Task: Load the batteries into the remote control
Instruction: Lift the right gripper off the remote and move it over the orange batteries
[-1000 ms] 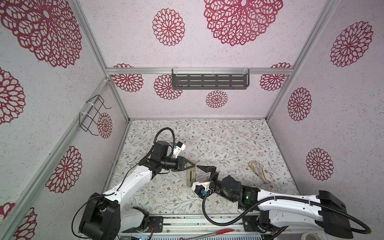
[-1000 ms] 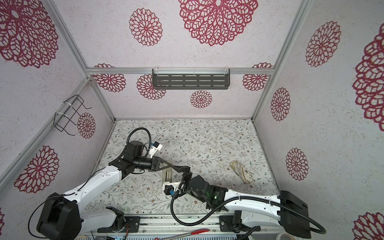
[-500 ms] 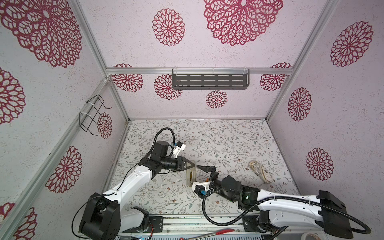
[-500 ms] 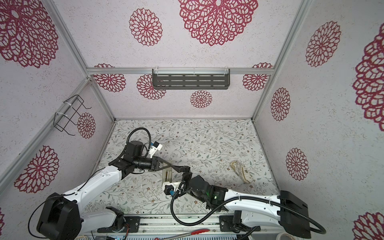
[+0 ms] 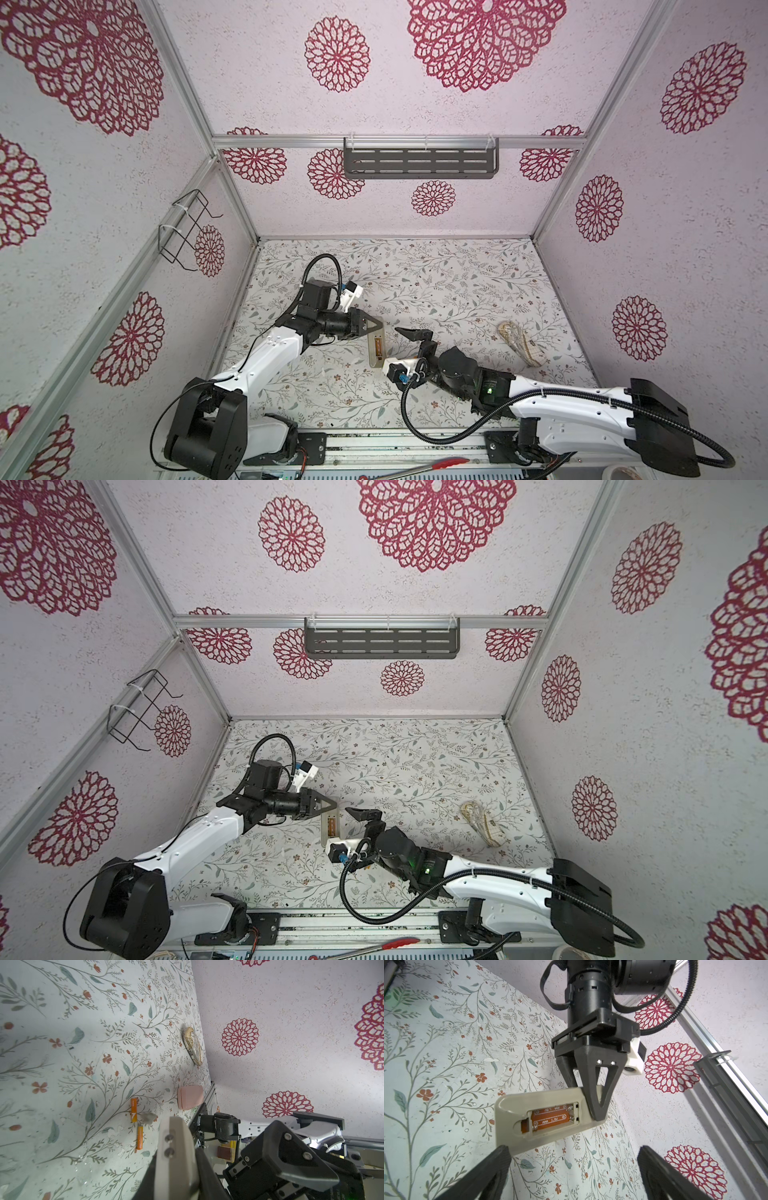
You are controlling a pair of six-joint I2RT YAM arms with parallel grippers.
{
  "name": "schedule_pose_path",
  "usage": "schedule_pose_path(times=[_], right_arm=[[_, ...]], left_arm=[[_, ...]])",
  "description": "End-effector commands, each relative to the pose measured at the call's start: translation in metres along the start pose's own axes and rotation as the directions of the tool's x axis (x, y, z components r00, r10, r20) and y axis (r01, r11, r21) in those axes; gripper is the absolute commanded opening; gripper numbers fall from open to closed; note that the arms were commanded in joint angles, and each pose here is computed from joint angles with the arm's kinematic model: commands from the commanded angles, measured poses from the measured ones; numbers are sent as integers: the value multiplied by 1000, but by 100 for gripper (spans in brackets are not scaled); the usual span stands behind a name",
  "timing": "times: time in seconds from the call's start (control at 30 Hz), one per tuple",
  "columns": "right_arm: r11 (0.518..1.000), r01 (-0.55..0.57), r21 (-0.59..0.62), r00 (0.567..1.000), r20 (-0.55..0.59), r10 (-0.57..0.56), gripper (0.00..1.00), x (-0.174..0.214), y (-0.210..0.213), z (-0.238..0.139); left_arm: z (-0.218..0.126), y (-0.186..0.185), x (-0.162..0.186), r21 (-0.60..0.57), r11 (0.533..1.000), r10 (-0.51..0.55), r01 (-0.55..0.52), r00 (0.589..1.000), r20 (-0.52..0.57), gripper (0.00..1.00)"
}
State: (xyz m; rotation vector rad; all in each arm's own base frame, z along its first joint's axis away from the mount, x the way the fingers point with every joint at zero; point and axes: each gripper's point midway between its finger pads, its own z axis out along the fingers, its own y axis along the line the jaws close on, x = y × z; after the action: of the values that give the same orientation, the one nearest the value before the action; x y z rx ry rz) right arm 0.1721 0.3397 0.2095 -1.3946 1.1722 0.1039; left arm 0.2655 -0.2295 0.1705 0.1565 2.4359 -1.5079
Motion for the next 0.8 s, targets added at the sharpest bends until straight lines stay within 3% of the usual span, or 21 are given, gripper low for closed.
schedule_pose_path(times=[0.0, 0.23, 0.43, 0.6, 0.77], right_arm=[[995, -72, 71, 997, -10, 73, 99, 0, -26, 3], [973, -188, 136, 979, -57, 197, 99, 14, -52, 1], [922, -329, 202, 919, -158, 362, 99, 36, -75, -9], [808, -503, 308, 764, -280, 582, 99, 71, -91, -21], [638, -659, 399, 544, -333, 770, 99, 99, -83, -38]], left_arm=[[-6, 7, -14, -29, 1000, -3, 4, 999, 43, 0], [-17, 27, -23, -148, 989, -8, 23, 995, 98, 0], [-24, 34, -27, -201, 979, 3, 29, 988, 156, 0], [-31, 42, -28, -267, 963, 10, 44, 980, 197, 0], [-36, 54, -28, -305, 948, -5, 88, 965, 261, 0]])
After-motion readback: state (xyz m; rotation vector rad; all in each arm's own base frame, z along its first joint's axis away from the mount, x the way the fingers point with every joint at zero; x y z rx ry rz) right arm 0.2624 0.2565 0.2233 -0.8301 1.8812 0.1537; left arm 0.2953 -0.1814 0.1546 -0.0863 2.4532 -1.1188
